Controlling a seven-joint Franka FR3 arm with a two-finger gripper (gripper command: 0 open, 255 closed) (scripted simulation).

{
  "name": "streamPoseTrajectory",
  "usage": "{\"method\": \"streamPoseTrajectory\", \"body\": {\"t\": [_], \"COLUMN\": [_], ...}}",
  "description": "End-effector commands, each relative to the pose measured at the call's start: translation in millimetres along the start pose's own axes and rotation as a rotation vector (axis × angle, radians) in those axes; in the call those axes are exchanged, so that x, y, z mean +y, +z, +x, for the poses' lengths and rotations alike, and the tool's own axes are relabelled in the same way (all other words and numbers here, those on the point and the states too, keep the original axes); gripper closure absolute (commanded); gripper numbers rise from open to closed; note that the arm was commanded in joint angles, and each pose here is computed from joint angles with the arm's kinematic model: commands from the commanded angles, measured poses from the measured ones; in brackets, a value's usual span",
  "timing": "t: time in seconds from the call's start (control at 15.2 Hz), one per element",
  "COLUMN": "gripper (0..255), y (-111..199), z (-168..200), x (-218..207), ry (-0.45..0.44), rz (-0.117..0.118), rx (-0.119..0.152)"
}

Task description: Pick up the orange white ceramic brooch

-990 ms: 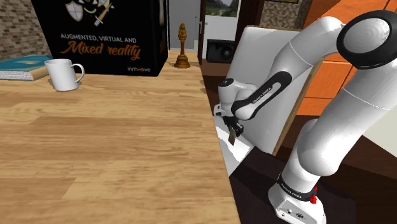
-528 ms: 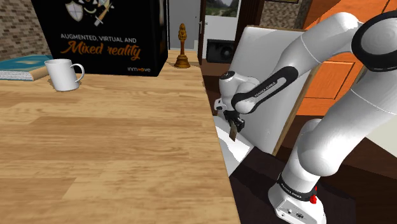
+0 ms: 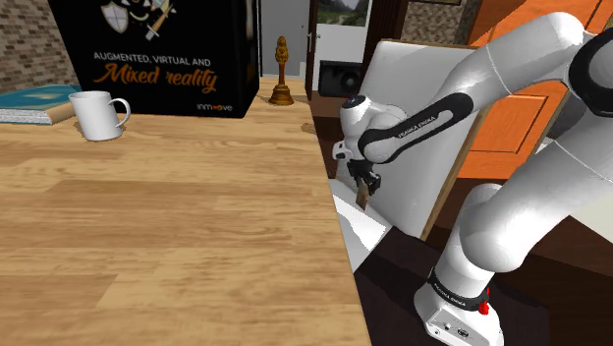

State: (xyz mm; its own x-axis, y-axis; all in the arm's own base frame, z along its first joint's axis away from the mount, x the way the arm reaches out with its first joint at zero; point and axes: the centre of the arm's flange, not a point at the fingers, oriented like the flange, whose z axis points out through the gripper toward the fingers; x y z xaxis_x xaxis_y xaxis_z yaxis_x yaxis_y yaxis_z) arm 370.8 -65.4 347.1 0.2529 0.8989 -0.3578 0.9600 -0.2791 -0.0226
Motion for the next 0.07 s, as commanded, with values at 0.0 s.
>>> {"method": "streamPoseTrajectory", "body": {"t": [0.0], "gripper": [255], "y": [-2.8], "z": [-1.9], "x": [0.1], "ry": [0.000], "rz": [0.001], "rx": [0.000]}}
